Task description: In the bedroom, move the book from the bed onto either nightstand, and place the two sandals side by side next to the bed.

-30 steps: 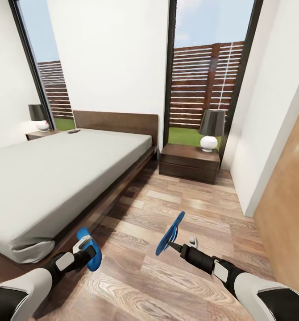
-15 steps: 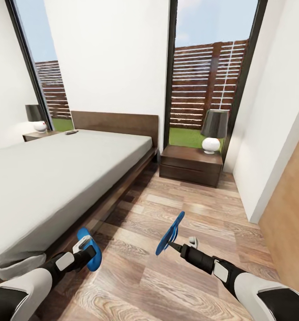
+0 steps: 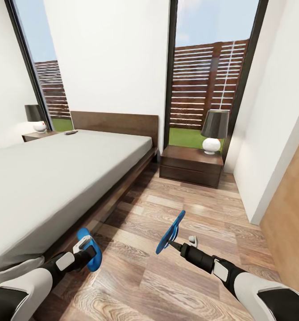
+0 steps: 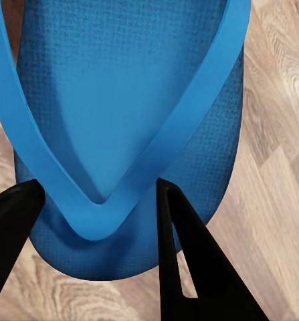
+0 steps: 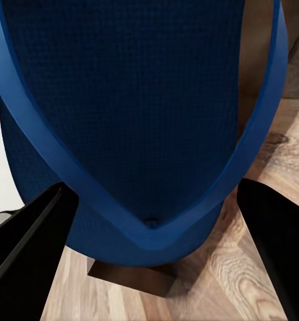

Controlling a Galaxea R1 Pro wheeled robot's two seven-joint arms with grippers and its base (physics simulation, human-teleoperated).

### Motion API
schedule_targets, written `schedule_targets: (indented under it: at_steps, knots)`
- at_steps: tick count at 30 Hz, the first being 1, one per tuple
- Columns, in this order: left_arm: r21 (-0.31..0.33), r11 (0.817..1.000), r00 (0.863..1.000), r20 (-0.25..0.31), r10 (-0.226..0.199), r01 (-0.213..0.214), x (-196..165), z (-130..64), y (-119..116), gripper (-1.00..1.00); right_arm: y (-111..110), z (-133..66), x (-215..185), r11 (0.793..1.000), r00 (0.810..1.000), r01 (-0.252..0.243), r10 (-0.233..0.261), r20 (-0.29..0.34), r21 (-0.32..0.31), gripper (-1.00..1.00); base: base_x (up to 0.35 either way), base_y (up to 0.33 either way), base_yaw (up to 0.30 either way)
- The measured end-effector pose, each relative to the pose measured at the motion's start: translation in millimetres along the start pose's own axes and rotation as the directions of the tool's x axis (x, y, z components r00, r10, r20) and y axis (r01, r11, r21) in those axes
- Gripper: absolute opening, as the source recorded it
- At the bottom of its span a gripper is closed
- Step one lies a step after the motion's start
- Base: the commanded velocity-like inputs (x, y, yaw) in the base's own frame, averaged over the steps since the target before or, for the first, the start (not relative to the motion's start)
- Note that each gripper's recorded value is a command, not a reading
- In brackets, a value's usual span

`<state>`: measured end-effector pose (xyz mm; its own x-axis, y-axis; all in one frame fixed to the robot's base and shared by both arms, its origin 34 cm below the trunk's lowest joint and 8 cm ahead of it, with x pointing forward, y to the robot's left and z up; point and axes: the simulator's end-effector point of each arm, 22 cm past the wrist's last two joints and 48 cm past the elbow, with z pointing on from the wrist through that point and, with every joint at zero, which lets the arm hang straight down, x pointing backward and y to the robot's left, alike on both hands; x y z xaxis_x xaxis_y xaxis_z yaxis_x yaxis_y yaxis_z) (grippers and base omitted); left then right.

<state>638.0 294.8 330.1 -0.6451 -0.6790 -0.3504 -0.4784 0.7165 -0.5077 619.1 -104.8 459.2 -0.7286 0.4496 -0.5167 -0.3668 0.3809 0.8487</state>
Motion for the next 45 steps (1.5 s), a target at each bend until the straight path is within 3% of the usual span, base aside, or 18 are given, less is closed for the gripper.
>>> schedule_targets:
  at_steps: [11,16,20,26,34,45]
  knots:
    - [-0.006,1.000,1.000,-0.015,-0.007,0.007,8.7,6.9,2.4,-1.00,-8.8,0.5,6.2,1.000,1.000,-0.011,0.011,-0.010,0.013,-1.00,0.000,0.000,0.000]
    - [-0.003,0.997,0.997,-0.022,-0.077,0.077,14.7,14.5,4.9,-1.00,-18.7,1.1,13.0,0.999,0.999,-0.028,0.028,-0.017,0.025,-1.00,0.000,0.000,0.000]
    - [-0.014,0.993,0.993,-0.028,-0.114,0.113,19.5,20.1,11.1,-1.00,-38.2,0.9,18.4,0.995,0.999,-0.042,0.044,-0.018,0.089,-1.00,0.000,0.000,0.000]
    - [-0.077,0.989,0.990,-0.038,-0.133,0.129,28.9,27.7,30.9,-1.00,-67.9,-1.2,27.8,0.981,0.998,-0.060,0.065,-0.024,0.186,-1.00,0.000,0.000,0.000]
    - [-0.124,0.983,0.990,-0.017,-0.139,0.136,39.1,40.2,43.2,-1.00,-85.2,-2.0,40.6,0.973,0.995,-0.080,0.090,-0.036,0.216,-1.00,0.000,0.000,0.000]
    - [-0.185,0.973,0.988,-0.038,-0.147,0.137,55.9,52.3,67.0,-1.00,-108.8,-1.6,62.1,0.957,0.989,-0.119,0.138,-0.053,0.266,-1.00,0.000,0.000,0.000]
